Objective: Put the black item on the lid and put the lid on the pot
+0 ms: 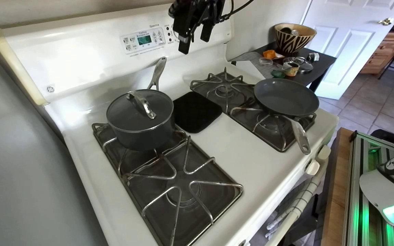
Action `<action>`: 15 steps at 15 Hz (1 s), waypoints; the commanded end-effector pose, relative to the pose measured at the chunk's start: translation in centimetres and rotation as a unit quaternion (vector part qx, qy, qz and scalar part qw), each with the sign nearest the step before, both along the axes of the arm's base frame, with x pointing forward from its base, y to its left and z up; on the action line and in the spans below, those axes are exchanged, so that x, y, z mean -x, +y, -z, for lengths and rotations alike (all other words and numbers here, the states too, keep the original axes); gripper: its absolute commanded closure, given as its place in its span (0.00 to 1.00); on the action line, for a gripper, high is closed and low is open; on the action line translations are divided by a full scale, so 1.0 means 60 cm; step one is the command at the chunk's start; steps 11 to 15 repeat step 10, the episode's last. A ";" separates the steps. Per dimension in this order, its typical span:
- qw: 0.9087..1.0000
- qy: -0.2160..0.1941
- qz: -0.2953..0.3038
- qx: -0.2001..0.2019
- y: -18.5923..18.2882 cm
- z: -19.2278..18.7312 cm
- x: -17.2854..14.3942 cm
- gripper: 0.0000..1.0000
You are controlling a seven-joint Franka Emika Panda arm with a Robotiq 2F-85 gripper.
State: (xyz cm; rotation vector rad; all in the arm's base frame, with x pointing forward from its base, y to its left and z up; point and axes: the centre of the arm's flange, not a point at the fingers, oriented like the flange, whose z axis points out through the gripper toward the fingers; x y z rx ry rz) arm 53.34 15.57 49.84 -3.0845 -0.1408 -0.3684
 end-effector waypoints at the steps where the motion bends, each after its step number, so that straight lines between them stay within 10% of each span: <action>1: 0.999 -0.027 -0.016 -0.017 0.026 -0.021 0.024 0.00; 15: 0.999 -0.037 -0.027 -0.012 0.052 -0.038 0.020 0.00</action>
